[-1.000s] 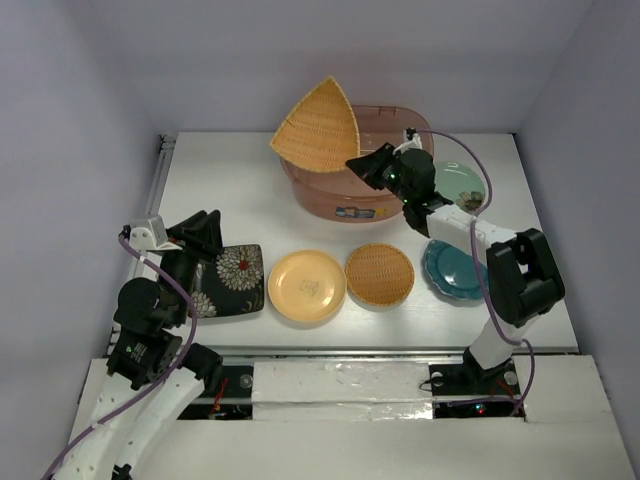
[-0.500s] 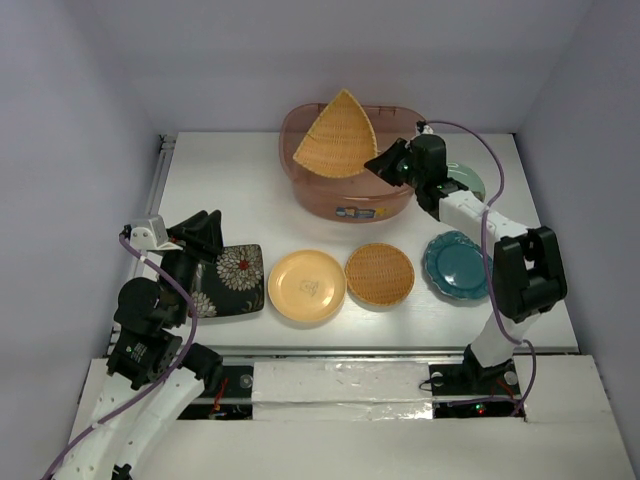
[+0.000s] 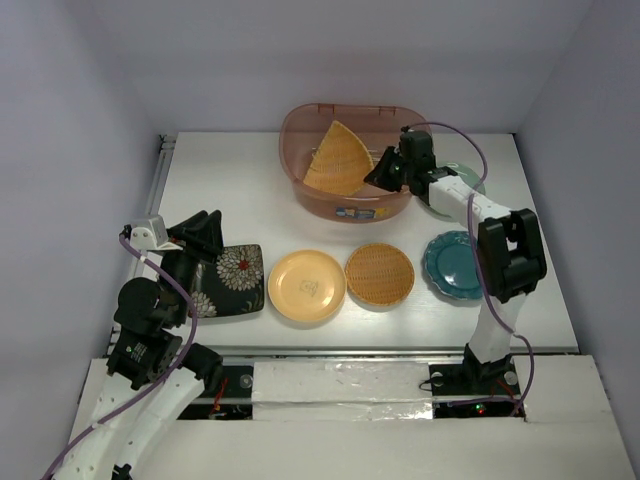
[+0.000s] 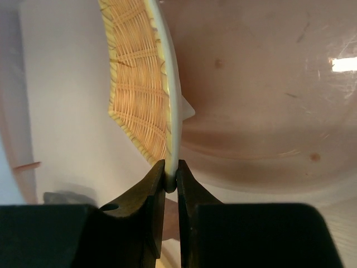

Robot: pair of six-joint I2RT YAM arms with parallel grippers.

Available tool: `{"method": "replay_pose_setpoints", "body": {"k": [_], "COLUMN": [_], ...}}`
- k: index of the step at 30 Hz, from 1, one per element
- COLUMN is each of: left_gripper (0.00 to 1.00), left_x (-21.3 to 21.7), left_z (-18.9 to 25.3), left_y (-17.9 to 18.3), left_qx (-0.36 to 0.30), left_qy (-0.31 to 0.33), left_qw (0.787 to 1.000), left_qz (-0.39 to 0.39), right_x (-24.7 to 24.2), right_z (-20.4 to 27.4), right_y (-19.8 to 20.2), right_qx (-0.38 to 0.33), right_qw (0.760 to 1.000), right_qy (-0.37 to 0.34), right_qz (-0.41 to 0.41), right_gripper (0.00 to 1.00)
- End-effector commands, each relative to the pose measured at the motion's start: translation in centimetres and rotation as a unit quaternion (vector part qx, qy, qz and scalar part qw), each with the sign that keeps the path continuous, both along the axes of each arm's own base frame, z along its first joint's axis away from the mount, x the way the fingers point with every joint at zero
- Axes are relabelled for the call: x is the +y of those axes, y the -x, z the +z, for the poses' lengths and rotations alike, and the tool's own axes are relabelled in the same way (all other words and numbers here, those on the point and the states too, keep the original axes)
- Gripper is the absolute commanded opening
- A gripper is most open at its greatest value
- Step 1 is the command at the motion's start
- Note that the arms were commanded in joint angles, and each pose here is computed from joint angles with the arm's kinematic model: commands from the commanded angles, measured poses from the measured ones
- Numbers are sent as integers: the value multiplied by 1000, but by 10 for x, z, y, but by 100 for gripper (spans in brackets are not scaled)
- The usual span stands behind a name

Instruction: Place the plates into the plastic bin on the countertop

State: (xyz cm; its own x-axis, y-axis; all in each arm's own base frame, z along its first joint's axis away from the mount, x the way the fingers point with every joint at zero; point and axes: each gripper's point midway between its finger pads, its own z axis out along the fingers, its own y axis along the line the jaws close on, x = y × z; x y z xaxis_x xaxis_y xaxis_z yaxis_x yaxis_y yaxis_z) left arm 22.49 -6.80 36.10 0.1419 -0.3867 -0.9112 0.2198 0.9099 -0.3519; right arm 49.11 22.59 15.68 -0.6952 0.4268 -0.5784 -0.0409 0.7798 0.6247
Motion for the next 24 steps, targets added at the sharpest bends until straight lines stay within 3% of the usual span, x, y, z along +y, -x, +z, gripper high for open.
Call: {"method": "replay_pose_setpoints", "body": {"k": [1, 8, 11, 12, 15, 24], "left_gripper": [30, 30, 30, 30, 30, 30], "left_x": [1, 1, 1, 1, 0, 1], "left_z": [13, 12, 12, 12, 11, 12], "left_y": [0, -1, 0, 0, -1, -1], "left_qx": [-22, -20, -20, -20, -18, -19], "left_qy": [8, 7, 7, 7, 6, 6], "left_qw": [1000, 1000, 1000, 1000, 1000, 1000], "left_qz": [1, 2, 2, 2, 1, 2], "right_x": [-2, -1, -6, -9, -12, -19], "right_z": [44, 26, 25, 26, 32, 57], "right_y": [-16, -18, -19, -18, -18, -16], "right_qx": [-59, -33, -34, -36, -44, -75], "right_qw": [998, 999, 999, 999, 998, 996], "right_qy": [-6, 10, 22, 27, 35, 45], "right_qz": [8, 19, 10, 6, 3, -8], "right_gripper": [7, 15, 22, 30, 39, 53]}}
